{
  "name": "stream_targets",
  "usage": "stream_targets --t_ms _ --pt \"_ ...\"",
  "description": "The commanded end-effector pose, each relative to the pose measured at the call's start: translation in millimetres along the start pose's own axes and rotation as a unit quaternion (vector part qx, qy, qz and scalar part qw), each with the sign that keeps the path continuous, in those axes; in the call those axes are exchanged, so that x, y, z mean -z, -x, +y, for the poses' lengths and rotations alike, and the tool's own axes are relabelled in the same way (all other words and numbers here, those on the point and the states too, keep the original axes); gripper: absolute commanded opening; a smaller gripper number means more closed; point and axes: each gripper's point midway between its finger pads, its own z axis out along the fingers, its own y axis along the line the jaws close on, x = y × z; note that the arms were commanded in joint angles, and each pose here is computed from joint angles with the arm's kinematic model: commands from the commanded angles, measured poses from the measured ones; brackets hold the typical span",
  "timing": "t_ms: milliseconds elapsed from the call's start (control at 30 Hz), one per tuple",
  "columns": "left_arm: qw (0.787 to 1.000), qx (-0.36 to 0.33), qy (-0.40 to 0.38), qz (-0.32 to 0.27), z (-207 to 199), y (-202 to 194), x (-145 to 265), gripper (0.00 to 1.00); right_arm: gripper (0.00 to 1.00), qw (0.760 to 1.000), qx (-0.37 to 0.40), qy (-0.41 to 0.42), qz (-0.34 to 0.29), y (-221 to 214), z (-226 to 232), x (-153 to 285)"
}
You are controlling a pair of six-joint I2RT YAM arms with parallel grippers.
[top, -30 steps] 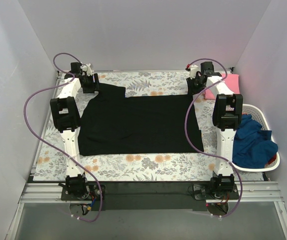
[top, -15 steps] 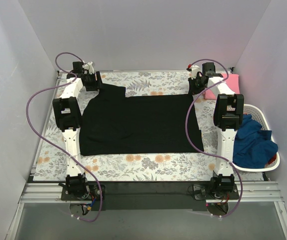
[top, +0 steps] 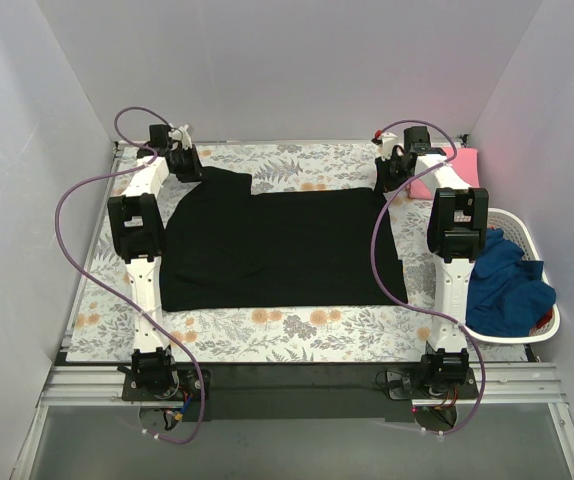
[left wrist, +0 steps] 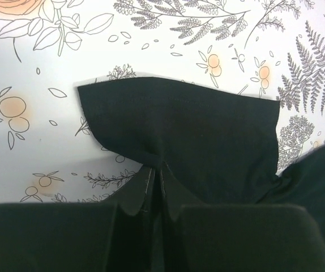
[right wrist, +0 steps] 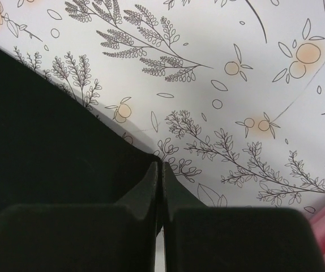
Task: Fold and stack the t-shirts
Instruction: Fold the tshirt
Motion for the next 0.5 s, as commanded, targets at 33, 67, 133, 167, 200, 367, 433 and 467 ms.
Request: stream_targets --t_ms 33,67,133,167,200,367,433,467 --pt "0.997 -0.047 -0.018 -0.062 -29.5 44.6 40.0 0.0 0.01 1.0 -0.008 0.005 -0.005 9.2 8.1 26.8" --pt "0.997 -0.051 -0.022 -0.061 -29.5 41.4 41.5 0.0 0.01 1.0 -0.011 0.005 -0.007 9.7 7.2 29.3" --pt "0.995 -0.062 -0.03 -0.074 -35.5 48.0 50.7 0.0 0.01 1.0 -0.01 0.003 -0.014 14.7 7.0 36.3" --pt "0.994 -0.067 -0.042 -0.075 -39.4 48.2 53.8 0.0 0.01 1.0 -0.011 0.004 -0.016 14.9 6.2 38.9" --pt "0.993 -0.074 -0.046 -0.077 -41.7 48.4 59.2 0.0 0.01 1.0 -0.012 0.004 -0.017 15.0 7.3 42.2" --pt "0.99 -0.099 -0.061 -0.081 -51.3 43.4 74.1 0.0 0.01 1.0 -0.009 0.01 -0.023 17.4 12.6 51.0" --pt "0.989 -0.107 -0.062 -0.084 -50.5 38.5 76.9 0.0 0.01 1.0 -0.006 0.01 -0.026 19.0 13.5 54.7" --pt "0.987 -0.115 -0.063 -0.093 -54.7 42.5 83.6 0.0 0.01 0.999 -0.005 0.014 -0.03 21.2 15.3 56.4"
